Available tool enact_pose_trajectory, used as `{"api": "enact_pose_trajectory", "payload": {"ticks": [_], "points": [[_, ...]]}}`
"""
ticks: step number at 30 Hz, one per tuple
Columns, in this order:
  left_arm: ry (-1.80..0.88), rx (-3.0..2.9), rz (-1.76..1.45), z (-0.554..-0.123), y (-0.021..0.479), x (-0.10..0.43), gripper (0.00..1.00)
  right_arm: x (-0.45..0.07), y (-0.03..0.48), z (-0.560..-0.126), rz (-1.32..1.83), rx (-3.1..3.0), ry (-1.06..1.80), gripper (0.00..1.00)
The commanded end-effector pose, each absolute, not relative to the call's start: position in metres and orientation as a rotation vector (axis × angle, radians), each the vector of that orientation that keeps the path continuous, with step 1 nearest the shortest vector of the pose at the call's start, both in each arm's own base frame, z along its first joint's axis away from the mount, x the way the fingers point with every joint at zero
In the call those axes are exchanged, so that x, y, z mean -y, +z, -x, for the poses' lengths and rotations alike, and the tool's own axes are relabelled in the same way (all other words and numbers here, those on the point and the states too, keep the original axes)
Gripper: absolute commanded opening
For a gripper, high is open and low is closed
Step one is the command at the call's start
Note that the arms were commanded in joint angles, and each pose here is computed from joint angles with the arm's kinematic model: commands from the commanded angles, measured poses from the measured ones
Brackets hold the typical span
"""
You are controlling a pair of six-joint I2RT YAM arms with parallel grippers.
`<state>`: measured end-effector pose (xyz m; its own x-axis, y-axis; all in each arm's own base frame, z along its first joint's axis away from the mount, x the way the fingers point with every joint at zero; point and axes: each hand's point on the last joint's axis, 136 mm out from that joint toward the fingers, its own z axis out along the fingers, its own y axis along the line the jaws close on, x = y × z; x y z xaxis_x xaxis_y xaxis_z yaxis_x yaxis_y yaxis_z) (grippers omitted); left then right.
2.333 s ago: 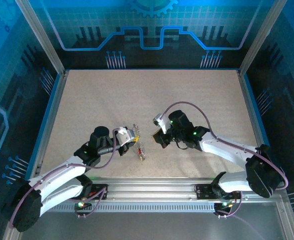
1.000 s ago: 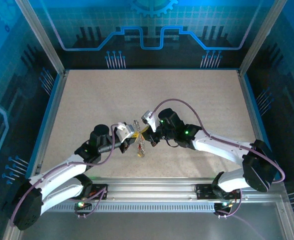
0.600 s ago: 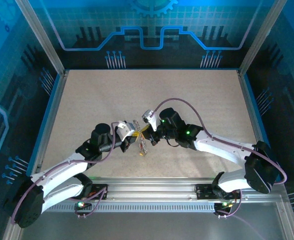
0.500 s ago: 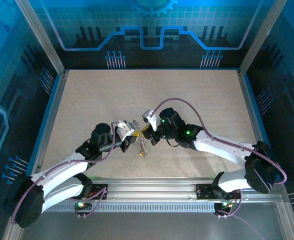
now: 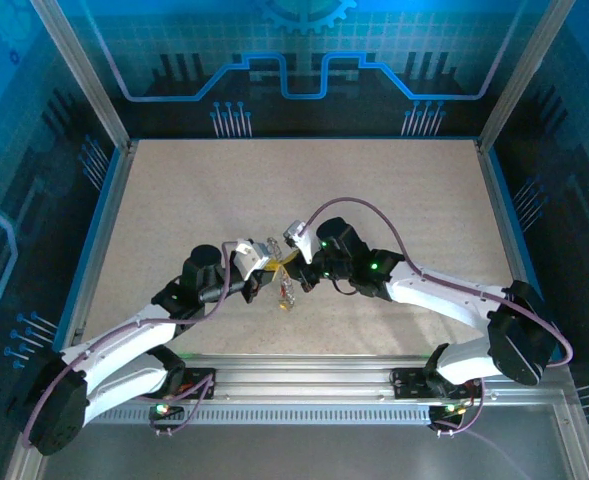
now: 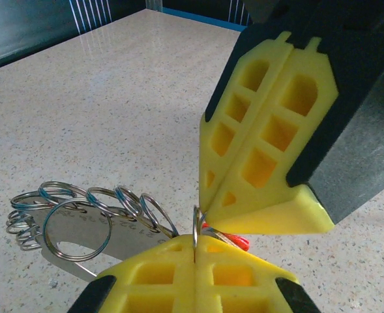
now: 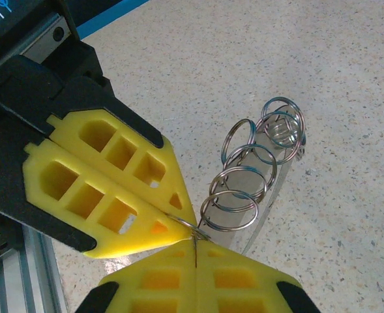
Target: Put the keys on the keyring
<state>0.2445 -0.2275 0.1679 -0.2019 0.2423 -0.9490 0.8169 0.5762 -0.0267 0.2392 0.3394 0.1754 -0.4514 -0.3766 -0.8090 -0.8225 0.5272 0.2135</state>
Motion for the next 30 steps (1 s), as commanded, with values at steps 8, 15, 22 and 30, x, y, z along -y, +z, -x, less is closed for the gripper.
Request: {"api": "enact_pose_trajectory", "payload": {"ticks": [8,15,22,30], "points": [[-0.693,-1.727,-0.827,-0.252,0.181,0.23,0.0,-0.345,0.198,-0.238,0.963,-1.95,0.807,0.0],[-0.713,-1.751,-0.791,-0.253,0.18,0.23,0.0,-0.343,0.199,-0.24,0.947,-1.954,0.799,0.0],[-0.721,-1.732,-0.794,-0.251,0.184,0.23,0.0,-0.345,0.187,-0.243,0.959,-2.003,0.776,0.0],[-0.724,-1.714,-0.815,-0.249,0.184,0.231,0.0,-0.346,0.183,-0.245,0.958,-2.021,0.765,0.0]]}}
